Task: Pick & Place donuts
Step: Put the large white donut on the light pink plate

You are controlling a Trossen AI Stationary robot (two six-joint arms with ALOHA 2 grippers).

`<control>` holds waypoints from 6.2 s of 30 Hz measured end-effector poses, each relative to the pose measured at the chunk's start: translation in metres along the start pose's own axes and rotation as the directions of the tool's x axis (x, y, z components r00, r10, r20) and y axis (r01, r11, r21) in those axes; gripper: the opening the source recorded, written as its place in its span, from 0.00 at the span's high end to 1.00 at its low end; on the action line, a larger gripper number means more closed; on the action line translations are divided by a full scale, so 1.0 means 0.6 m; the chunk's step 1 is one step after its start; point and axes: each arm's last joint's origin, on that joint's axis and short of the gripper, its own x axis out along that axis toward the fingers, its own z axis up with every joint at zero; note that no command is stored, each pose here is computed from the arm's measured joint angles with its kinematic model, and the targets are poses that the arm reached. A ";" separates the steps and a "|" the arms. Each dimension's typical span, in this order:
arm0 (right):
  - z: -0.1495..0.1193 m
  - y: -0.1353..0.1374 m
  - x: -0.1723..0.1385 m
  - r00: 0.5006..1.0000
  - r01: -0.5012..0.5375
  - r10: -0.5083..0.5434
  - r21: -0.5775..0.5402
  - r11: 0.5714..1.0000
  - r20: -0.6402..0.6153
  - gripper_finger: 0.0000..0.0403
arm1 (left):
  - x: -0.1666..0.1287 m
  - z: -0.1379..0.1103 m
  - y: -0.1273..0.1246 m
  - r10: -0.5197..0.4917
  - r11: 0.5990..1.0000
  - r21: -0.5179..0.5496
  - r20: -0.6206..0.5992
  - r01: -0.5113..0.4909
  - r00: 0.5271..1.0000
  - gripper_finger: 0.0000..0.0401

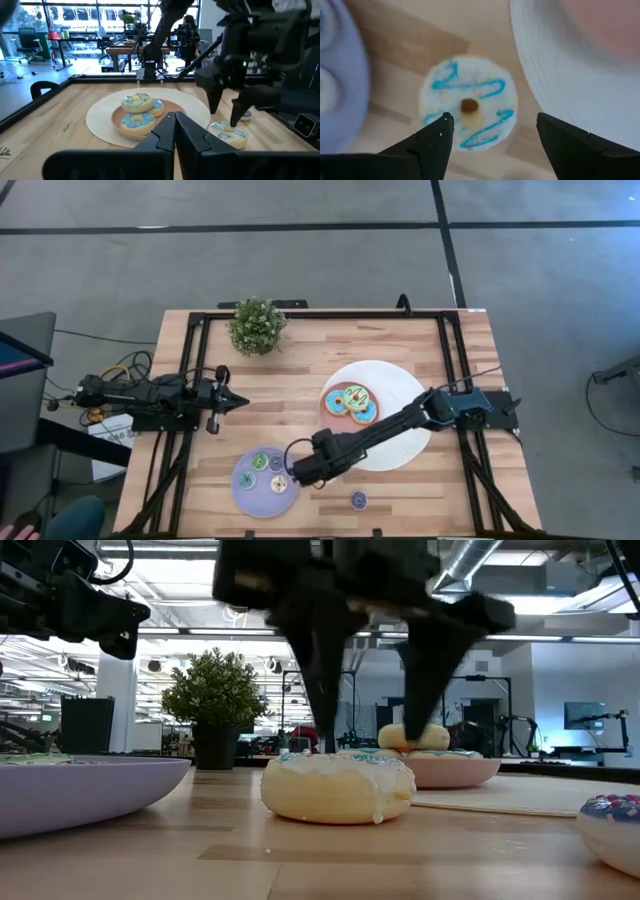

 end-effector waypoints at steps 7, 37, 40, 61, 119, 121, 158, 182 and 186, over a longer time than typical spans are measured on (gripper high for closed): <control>-0.017 -0.009 0.024 0.999 0.050 -0.050 -0.005 0.999 -0.007 0.31 | 0.000 0.000 0.000 0.001 1.000 -0.001 -0.001 -0.001 1.000 1.00; -0.005 -0.010 0.040 0.997 0.025 -0.023 -0.023 0.999 0.075 0.75 | 0.000 -0.001 0.000 0.001 1.000 -0.002 -0.002 -0.001 1.000 1.00; -0.007 -0.019 0.017 0.994 0.037 -0.034 -0.027 0.999 0.102 0.77 | 0.000 -0.001 0.000 0.001 1.000 -0.001 -0.003 -0.001 1.000 1.00; 0.017 -0.079 -0.069 0.822 0.328 -0.206 -0.144 0.934 0.531 0.77 | 0.000 -0.001 0.000 0.001 1.000 -0.002 -0.002 -0.001 1.000 1.00; 0.033 -0.088 0.022 0.778 0.533 -0.392 -0.185 0.826 0.491 0.41 | 0.002 -0.004 0.000 0.004 1.000 -0.001 -0.022 -0.004 1.000 1.00; 0.033 -0.088 0.022 0.778 0.533 -0.392 -0.185 0.826 0.491 0.38 | 0.002 -0.004 0.000 0.004 1.000 -0.001 -0.022 -0.004 1.000 1.00; 0.039 -0.103 -0.118 0.808 0.398 -0.208 -0.252 0.882 0.551 0.38 | 0.002 -0.004 0.000 0.004 1.000 -0.001 -0.021 -0.004 1.000 1.00; 0.100 -0.097 -0.083 0.919 0.314 -0.232 -0.236 0.920 0.319 0.96 | 0.002 -0.004 0.000 0.004 1.000 -0.001 -0.022 -0.004 1.000 1.00; 0.113 -0.100 -0.081 0.939 0.294 -0.229 -0.257 0.921 0.257 0.96 | 0.002 -0.004 0.000 0.004 1.000 -0.001 -0.022 -0.004 1.000 1.00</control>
